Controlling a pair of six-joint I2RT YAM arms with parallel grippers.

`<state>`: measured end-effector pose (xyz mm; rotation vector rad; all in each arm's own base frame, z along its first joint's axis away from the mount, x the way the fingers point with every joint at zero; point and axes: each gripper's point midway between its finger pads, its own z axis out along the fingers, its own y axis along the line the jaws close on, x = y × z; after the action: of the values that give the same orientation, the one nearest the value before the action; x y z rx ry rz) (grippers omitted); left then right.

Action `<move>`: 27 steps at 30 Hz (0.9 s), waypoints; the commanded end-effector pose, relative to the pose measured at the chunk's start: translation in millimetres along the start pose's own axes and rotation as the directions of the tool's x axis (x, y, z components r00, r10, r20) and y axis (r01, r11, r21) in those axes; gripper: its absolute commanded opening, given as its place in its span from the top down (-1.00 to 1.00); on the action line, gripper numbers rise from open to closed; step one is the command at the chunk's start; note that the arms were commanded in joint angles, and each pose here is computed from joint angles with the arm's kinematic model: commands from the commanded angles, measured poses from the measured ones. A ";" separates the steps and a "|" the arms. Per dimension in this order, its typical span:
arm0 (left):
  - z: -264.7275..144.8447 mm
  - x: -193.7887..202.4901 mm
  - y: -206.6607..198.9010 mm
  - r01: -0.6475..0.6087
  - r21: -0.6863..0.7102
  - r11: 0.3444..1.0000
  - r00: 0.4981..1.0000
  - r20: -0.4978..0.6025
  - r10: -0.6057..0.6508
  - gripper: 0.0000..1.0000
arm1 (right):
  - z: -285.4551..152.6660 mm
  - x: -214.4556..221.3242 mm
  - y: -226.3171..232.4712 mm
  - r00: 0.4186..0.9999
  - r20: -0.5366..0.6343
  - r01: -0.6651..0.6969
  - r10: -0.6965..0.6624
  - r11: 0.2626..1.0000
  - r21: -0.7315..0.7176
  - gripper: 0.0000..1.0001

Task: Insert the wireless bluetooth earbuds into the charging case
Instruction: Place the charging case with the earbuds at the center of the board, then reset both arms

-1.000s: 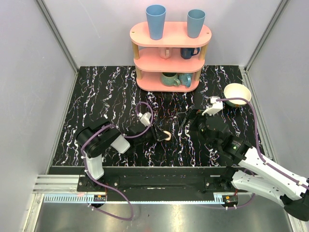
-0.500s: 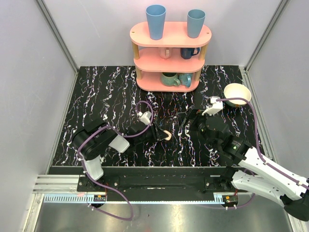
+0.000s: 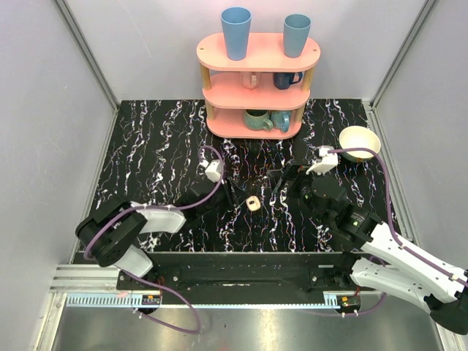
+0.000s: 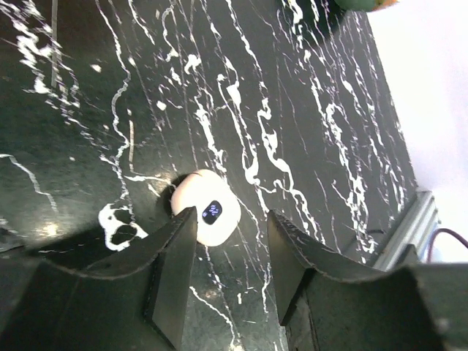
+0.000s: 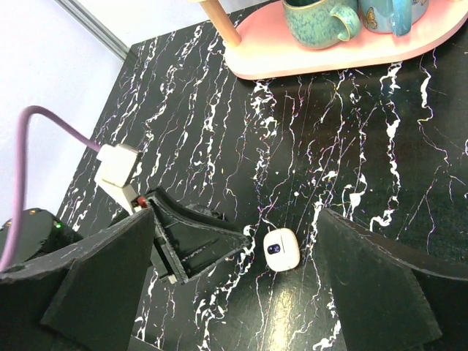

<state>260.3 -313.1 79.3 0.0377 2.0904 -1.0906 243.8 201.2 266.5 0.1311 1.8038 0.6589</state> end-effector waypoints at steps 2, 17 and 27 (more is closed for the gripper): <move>-17.8 -32.5 2.1 -0.116 -0.086 0.990 0.987 0.100 0.124 0.05 | 0.4 -5.4 -6.7 1.000 0.027 0.014 -0.015 0.999 0.037 -1.00; -99.1 -128.1 -8.8 -0.307 -0.328 0.893 0.877 0.266 0.399 -0.98 | 2.2 -3.6 -46.1 0.987 0.032 0.149 -0.158 0.971 0.189 -1.00; -159.6 -169.5 22.6 -0.222 -0.409 0.885 0.851 0.363 0.381 -0.98 | 17.4 -13.9 -97.9 0.996 -0.059 0.087 -0.071 0.940 0.329 -1.00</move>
<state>282.8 -166.2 224.0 0.0106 1.7476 -0.5298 280.5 124.9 210.8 0.2278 1.9332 0.2224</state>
